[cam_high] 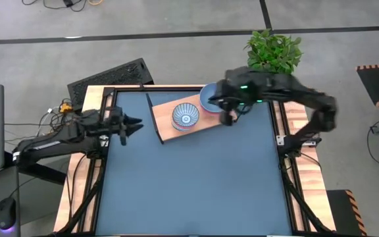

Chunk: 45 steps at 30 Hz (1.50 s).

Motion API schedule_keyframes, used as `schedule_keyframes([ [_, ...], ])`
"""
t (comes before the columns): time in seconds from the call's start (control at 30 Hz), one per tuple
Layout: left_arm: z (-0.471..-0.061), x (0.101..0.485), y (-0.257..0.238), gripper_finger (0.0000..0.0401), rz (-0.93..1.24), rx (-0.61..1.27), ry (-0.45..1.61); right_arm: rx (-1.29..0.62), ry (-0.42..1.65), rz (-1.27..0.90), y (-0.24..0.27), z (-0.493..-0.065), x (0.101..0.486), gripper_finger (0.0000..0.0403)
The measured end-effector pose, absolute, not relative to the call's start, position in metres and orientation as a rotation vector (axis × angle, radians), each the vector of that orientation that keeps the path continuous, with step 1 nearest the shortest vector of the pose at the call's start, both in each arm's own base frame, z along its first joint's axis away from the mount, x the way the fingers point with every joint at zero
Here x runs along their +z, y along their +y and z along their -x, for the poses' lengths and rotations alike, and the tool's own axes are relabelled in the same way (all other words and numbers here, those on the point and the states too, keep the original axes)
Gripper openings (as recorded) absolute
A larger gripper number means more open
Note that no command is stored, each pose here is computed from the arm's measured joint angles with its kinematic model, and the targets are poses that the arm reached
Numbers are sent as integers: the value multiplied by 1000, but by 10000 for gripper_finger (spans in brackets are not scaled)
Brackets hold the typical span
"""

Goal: Place and stack bowls onto a shelf
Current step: Return to Home Position

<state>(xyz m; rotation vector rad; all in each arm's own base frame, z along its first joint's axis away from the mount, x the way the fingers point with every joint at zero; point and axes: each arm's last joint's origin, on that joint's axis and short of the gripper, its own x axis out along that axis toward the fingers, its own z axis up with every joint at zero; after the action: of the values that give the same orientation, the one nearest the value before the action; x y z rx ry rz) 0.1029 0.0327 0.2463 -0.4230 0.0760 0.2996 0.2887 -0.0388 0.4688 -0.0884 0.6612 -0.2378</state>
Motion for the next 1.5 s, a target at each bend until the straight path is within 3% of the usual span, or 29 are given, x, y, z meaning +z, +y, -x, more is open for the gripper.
schedule_keyframes([
  [0.2, -65, 277, 24, 139, 276, 393, -20, -227, 445, 58, -40, -225, 440, 65],
  [0.33, -42, 273, 17, 139, 208, 425, -62, -247, 312, -8, -37, -194, 399, 65],
  [0.5, -44, 267, 18, 139, 250, 436, -41, -281, 211, -112, -35, -166, 347, 65],
  [0.9, -81, 200, 27, 139, 392, 331, -66, -237, 31, -272, -27, -147, 238, 65],
  [1.07, -92, 172, 29, 139, 419, 277, -69, -211, -37, -287, -26, -144, 211, 65],
  [1.5, -96, 169, 18, 139, 300, 172, -55, -221, -46, -288, -25, -133, 167, 65],
])
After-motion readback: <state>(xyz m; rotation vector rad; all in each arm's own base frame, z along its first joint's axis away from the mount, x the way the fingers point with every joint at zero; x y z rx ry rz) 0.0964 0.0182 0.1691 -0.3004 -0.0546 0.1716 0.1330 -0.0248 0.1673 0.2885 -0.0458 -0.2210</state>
